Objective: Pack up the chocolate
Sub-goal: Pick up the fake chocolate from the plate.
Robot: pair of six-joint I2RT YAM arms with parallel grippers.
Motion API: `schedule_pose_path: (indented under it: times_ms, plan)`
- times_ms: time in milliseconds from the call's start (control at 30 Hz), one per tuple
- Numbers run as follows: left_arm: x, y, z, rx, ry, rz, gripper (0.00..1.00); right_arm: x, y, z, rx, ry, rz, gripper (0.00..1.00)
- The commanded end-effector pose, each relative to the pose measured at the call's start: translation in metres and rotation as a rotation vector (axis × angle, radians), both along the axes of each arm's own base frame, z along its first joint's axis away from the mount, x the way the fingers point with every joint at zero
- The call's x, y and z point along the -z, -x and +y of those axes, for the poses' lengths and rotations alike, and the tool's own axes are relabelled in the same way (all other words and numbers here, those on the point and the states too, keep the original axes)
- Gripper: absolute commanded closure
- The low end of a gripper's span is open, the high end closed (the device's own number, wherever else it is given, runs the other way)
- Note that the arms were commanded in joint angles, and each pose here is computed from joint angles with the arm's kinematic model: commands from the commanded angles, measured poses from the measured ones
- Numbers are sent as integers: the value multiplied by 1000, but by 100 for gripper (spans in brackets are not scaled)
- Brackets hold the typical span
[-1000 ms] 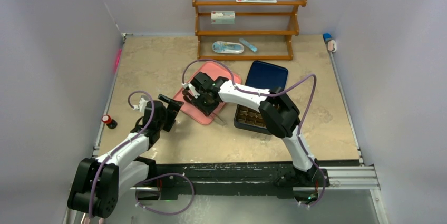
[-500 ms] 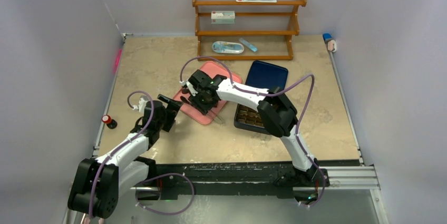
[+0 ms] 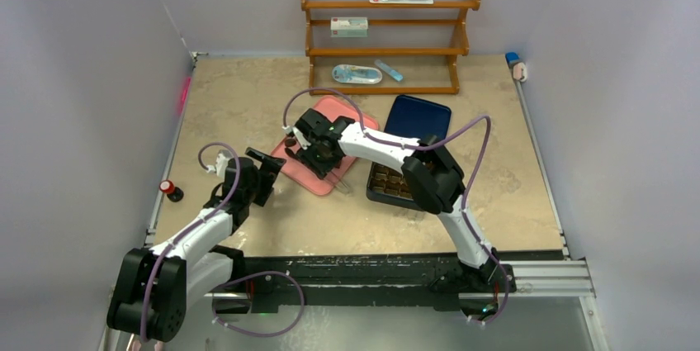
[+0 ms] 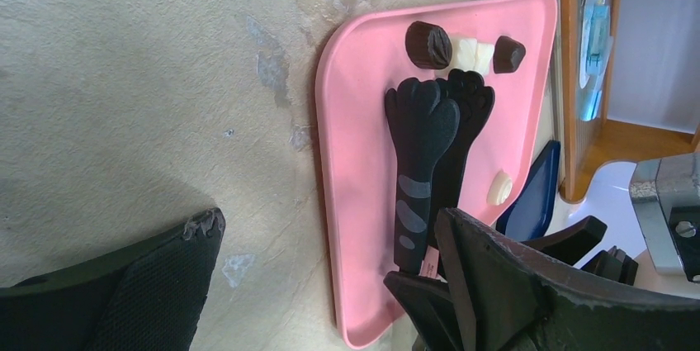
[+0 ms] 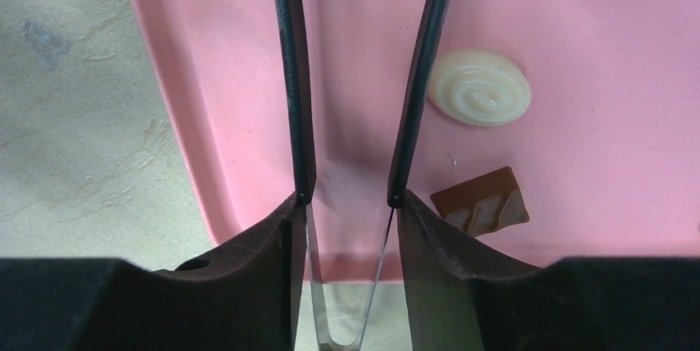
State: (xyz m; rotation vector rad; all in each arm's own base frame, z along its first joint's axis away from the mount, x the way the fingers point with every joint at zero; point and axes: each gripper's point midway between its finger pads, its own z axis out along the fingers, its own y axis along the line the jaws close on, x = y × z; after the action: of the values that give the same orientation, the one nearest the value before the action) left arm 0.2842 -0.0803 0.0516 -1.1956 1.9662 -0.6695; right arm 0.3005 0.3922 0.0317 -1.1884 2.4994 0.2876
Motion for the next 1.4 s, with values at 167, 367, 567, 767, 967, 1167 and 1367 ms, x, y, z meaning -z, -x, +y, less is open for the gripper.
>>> schedule_pose_path:
  times_ms: [167,367,567,767,967,1167,1367]
  plan:
    - [0,-2,2,-2,-3,-2,0,-3,-7,-3,10,11,4,54]
    - [1,-2,2,-2,0,0,0,-3,-11,3,3,10,6,54]
    - [2,-2,2,-4,1,3,0,-4,-15,8,-1,8,7,54]
    - [4,-2,3,-7,4,5,0,-5,-20,14,-1,5,5,55]
    - [6,-1,5,-9,7,7,0,-1,-22,17,-3,13,10,56]
    - [9,-1,6,-11,12,11,0,4,-22,18,-3,24,20,63]
    - [8,-2,7,-12,16,9,0,3,-21,16,0,28,19,86]
